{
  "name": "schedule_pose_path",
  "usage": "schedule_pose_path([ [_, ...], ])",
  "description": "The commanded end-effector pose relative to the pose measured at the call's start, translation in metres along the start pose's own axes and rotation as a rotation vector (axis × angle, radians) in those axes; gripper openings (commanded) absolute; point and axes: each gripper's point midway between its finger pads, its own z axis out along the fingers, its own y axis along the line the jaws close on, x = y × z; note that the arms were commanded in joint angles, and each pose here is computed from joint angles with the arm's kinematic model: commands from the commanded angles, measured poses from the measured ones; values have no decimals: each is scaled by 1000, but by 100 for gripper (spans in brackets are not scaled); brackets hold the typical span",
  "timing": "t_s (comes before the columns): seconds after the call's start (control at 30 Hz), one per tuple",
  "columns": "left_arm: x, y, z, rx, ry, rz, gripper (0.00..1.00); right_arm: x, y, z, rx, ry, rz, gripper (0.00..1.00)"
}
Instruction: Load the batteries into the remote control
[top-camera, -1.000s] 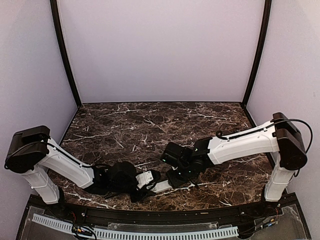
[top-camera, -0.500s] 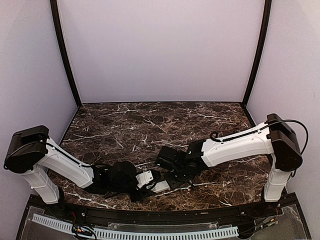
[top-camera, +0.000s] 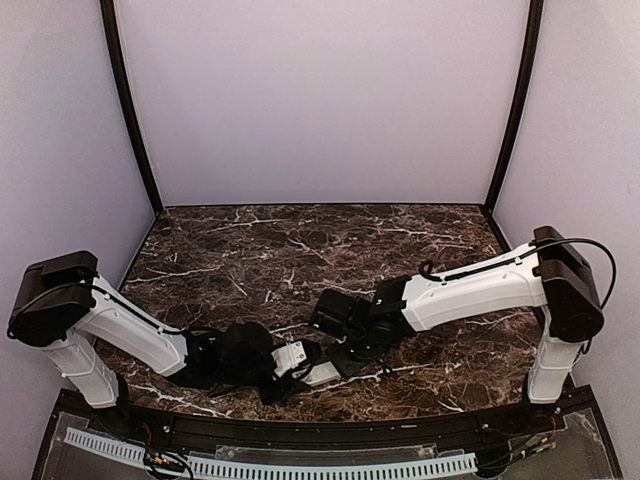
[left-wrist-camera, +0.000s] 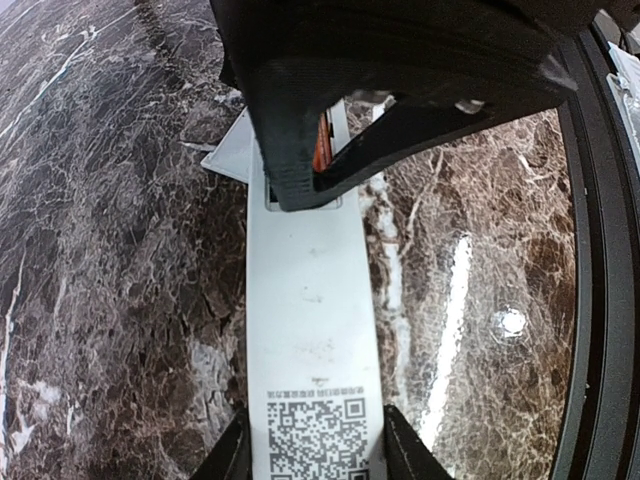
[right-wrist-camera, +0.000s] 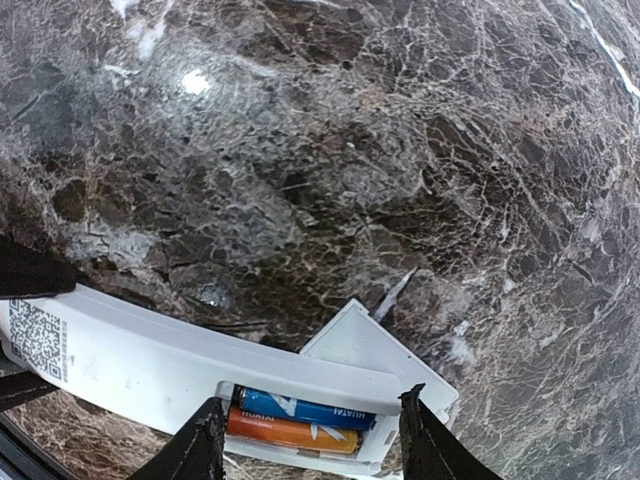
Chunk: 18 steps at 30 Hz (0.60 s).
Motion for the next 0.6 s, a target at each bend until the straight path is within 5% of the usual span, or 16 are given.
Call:
schedule_pose_path([
  [0.0,16,-8,-3,35,54,6,0,-14,13,-26,-95,-49,-57,57],
  [0.2,16,-8,-4,36,56,8,0,-30,19,-56,-265,-114,13,56],
  [0.27,16,-8,-4,36,55,8,0,-26,11,-53,-297,-87,73,45],
  [0.4,16,-9,-4,37,56,9,0,-14,4,-38,-394,-11,176,0],
  [0.57,16,-8,-4,36,56,9,0,-8,5,-28,-423,27,186,0],
])
